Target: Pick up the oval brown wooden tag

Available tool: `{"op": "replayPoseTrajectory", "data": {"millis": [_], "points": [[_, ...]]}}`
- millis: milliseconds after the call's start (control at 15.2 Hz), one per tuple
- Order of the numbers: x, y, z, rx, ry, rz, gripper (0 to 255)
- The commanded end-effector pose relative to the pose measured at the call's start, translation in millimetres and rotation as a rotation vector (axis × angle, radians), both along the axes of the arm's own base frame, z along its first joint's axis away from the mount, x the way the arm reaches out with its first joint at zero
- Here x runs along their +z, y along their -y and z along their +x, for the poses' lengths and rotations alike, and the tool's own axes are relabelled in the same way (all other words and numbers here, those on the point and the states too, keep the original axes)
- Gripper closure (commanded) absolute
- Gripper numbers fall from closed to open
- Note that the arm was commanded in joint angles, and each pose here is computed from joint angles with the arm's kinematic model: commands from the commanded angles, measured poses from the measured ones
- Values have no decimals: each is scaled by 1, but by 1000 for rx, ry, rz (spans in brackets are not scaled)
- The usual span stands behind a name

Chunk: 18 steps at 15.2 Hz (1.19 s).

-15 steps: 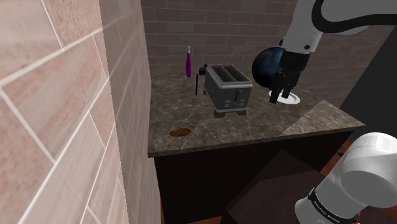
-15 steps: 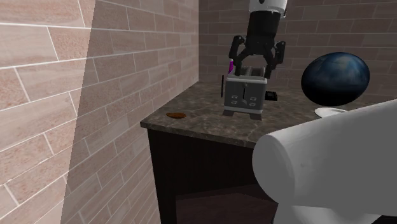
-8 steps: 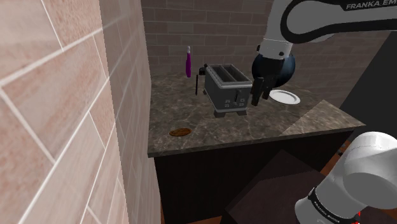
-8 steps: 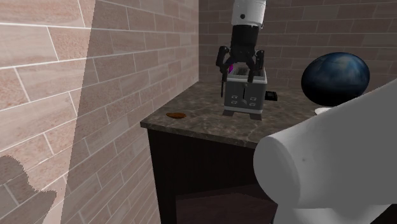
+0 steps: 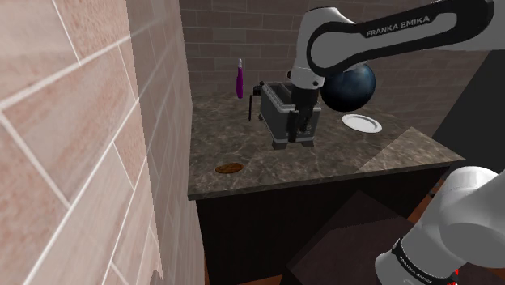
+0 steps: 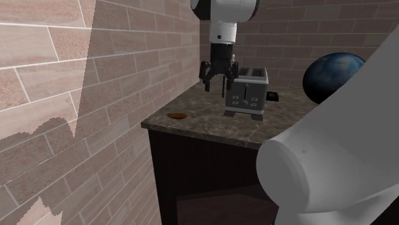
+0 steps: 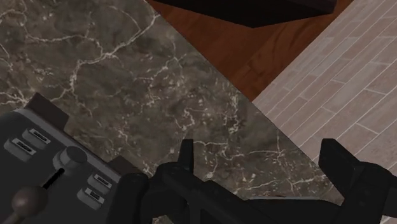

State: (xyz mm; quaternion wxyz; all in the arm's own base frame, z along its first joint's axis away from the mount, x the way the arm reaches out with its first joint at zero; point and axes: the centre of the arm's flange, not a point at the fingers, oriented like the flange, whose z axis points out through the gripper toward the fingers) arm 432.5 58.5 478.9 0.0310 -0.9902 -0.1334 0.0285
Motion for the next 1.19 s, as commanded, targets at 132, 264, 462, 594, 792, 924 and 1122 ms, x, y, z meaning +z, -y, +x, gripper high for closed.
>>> {"op": "replayPoseTrajectory", "data": {"millis": [132, 264, 462, 594, 792, 924, 1122], "points": [[-27, -30, 42, 94, 5, -12, 0], [-39, -46, 60, 140, 7, -18, 0], [-58, -71, 85, 210, 11, -27, 0], [-70, -89, 101, 256, 13, -33, 0], [-89, -118, 124, 325, 16, -43, 0], [-101, -137, 138, 371, 18, -49, 0], [-121, -167, 157, 441, 21, -58, 0]]}}
